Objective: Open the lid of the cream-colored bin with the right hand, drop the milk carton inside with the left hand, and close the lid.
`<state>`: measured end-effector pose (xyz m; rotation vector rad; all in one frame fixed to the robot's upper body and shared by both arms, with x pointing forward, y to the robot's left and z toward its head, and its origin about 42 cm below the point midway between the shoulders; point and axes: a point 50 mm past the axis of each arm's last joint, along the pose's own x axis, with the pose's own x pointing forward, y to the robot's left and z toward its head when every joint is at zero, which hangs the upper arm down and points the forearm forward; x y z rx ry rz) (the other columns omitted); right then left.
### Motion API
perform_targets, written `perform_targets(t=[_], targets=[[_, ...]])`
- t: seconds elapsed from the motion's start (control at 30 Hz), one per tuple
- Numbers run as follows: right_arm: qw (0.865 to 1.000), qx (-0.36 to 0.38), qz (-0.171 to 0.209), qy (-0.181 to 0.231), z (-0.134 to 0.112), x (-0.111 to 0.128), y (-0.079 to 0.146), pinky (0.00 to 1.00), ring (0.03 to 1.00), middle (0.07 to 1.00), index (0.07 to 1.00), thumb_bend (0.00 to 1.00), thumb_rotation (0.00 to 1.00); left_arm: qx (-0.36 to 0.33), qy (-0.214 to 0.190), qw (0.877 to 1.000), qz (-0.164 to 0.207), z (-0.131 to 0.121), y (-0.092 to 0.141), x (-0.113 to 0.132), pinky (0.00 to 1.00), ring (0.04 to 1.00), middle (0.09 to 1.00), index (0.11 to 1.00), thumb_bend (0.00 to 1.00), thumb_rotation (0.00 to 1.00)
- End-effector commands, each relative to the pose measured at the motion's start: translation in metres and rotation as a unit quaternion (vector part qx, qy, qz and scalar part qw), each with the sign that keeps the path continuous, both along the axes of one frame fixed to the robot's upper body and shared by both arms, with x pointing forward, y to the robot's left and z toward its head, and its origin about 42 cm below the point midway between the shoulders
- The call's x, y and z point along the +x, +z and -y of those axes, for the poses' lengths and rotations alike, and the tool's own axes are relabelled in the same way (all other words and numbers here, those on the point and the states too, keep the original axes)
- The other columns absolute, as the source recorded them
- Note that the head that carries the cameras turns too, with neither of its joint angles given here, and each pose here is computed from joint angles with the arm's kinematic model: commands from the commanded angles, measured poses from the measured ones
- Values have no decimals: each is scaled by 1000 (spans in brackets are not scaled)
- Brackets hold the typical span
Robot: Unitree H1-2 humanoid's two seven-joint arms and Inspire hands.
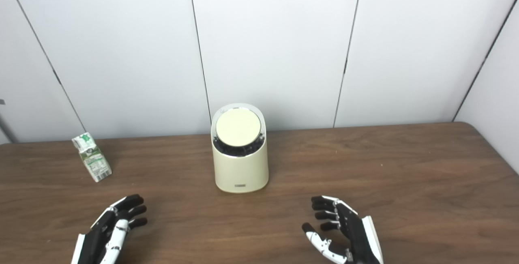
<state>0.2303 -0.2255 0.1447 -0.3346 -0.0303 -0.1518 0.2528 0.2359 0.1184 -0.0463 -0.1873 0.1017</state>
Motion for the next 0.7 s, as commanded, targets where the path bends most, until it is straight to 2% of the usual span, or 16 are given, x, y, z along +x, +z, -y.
perform_targets(t=[0.0, 0.17, 0.67], targets=[[1000, -5, 30, 9, 0, 0, 11, 572, 664, 686, 677, 252, 11, 3, -5, 1000, 11, -2, 1, 0, 683, 754, 772, 761, 204, 522], [1000, -7, 28, 7, 0, 0, 12, 579, 666, 689, 678, 253, 55, 1, -4, 1000, 8, -1, 2, -1, 682, 753, 769, 760, 212, 523], [999, -5, 32, 9, 0, 0, 11, 577, 666, 689, 677, 257, 28, 6, -4, 1000, 11, -1, 3, -1, 681, 752, 768, 760, 207, 527]])
